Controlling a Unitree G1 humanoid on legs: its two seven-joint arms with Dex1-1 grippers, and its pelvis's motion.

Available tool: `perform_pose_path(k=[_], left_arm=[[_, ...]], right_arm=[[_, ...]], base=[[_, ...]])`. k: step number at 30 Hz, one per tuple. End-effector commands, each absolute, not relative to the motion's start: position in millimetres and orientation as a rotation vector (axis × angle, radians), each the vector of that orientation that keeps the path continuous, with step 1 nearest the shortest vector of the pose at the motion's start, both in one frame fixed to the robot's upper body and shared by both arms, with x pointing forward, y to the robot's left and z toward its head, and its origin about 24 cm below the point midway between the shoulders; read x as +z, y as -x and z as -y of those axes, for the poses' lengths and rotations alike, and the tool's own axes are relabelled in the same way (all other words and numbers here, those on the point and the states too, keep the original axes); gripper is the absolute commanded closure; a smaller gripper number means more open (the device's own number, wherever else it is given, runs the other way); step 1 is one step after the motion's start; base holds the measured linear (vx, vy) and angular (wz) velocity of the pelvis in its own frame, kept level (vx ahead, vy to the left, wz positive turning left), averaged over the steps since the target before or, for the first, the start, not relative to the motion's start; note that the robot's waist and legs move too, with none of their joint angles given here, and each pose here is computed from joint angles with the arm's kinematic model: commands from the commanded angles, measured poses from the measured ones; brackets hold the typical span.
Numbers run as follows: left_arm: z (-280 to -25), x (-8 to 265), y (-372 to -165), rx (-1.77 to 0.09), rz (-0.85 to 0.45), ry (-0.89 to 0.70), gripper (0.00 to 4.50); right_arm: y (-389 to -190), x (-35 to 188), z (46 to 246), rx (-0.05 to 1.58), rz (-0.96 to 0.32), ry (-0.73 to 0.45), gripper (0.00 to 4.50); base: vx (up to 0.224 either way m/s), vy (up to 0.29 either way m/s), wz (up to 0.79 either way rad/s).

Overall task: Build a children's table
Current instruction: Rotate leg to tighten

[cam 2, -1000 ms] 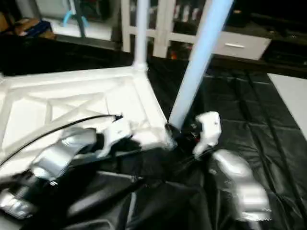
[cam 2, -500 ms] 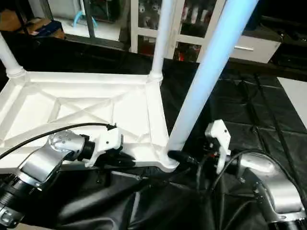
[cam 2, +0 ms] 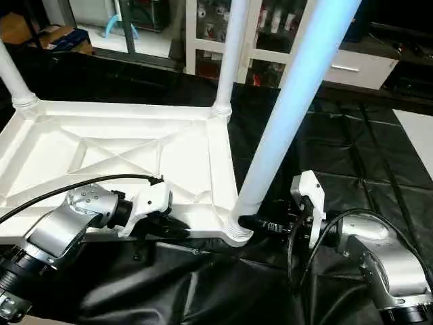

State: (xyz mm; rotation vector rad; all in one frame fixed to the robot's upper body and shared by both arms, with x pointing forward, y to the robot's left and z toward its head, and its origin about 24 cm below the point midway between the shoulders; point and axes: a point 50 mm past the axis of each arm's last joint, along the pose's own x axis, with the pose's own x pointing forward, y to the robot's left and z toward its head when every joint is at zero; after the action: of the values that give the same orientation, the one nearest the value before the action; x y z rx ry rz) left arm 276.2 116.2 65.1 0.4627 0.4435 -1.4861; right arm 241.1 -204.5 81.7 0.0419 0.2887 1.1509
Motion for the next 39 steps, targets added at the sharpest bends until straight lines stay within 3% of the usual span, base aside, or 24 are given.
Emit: perform_pose_path(k=[1, 4, 5, 6, 7, 8, 12, 16, 19, 20, 21, 24, 25, 27, 31, 33, 36, 38, 39], left_arm=[[-112.4, 56.3, -270.7, -1.531, -0.476, -0.439, 4.5], [-112.1, 55.2, -273.9, -1.491, -0.488, -0.455, 4.5], [-111.5, 54.5, -276.8, -1.459, -0.494, -0.466, 4.5], [-108.0, 54.7, -287.3, -1.348, -0.496, -0.444, 4.5], [-108.0, 54.7, -287.3, -1.348, -0.496, -0.444, 4.5], [-104.0, 56.3, -296.3, -1.26, -0.495, -0.436, 4.5], [-94.0, 60.4, -310.3, -1.111, -0.484, -0.405, 4.5], [-75.9, 66.8, -326.9, -0.938, -0.44, -0.34, 4.5], [-69.1, 67.3, -329.7, -0.908, -0.426, -0.357, 4.5], [-69.1, 67.3, -329.7, -0.908, -0.426, -0.357, 4.5], [-65.9, 66.1, -329.0, -0.918, -0.429, -0.361, 4.5], [-66.5, 63.6, -327.1, -0.935, -0.438, -0.38, 4.5], [-69.1, 61.9, -325.6, -0.952, -0.435, -0.407, 4.5], [-71.3, 59.9, -324.4, -0.96, -0.443, -0.421, 4.5], [-79.1, 52.8, -311.8, -1.114, -0.428, -0.505, 4.5], [-82.9, 49.8, -303.5, -1.204, -0.436, -0.531, 4.5], [-91.6, 45.1, -282.1, -1.425, -0.456, -0.573, 4.5], [-93.4, 44.8, -280.0, -1.444, -0.461, -0.579, 4.5], [-95.4, 47.2, -277.4, -1.47, -0.452, -0.54, 4.5]], right_arm=[[-236.8, 78.0, 203.3, 1.186, -0.311, -0.069, 2.53], [-247.1, 72.5, 205.6, 1.044, -0.286, -0.062, 2.54], [-255.0, 67.7, 208.4, 0.931, -0.272, -0.038, 2.54], [-268.8, 58.0, 212.8, 0.695, -0.263, -0.023, 2.55], [-268.8, 58.0, 212.8, 0.695, -0.263, -0.023, 2.55], [-277.5, 51.5, 215.7, 0.493, -0.265, -0.031, 2.55], [-284.0, 42.1, 215.4, 0.231, -0.287, -0.041, 2.59], [-286.4, 31.2, 211.7, -0.164, -0.29, 0.015, 2.62], [-288.5, 30.9, 200.8, -0.249, -0.265, 0.03, 2.63], [-288.5, 30.9, 200.8, -0.249, -0.265, 0.03, 2.63], [-294.7, 33.8, 179.9, -0.196, -0.225, -0.037, 2.63], [-299.5, 40.0, 163.8, -0.085, -0.179, -0.108, 2.63], [-300.0, 48.7, 153.1, 0.033, -0.131, -0.118, 2.08], [-298.9, 54.9, 147.4, 0.102, -0.096, -0.142, 1.94], [-292.7, 71.3, 160.8, 0.199, -0.028, -0.003, 1.67], [-290.5, 77.1, 168.0, 0.285, -0.013, -0.038, 1.43], [-277.8, 81.5, 172.0, 0.545, -0.07, -0.127, 1.19], [-274.1, 81.6, 173.4, 0.599, -0.084, -0.122, 1.19], [-261.4, 80.4, 179.4, 0.755, -0.126, -0.07, 1.19]], base=[[0.0, 0.0, 0.0], [0.0, 0.0, 0.0], [0.0, 0.0, 0.0], [0.0, 0.0, 0.0], [0.0, 0.0, 0.0], [0.0, 0.0, 0.0], [-0.015, 0.002, -0.02], [0.0, 0.0, 0.0], [0.0, 0.0, 0.0], [0.0, 0.0, 0.0], [0.0, 0.0, 0.0], [0.0, 0.0, 0.0], [0.0, 0.0, 0.0], [0.0, 0.0, 0.0], [0.0, 0.0, 0.0], [0.0, 0.0, 0.0], [0.0, 0.0, 0.0], [0.0, 0.0, 0.0], [0.0, 0.0, 0.0]])
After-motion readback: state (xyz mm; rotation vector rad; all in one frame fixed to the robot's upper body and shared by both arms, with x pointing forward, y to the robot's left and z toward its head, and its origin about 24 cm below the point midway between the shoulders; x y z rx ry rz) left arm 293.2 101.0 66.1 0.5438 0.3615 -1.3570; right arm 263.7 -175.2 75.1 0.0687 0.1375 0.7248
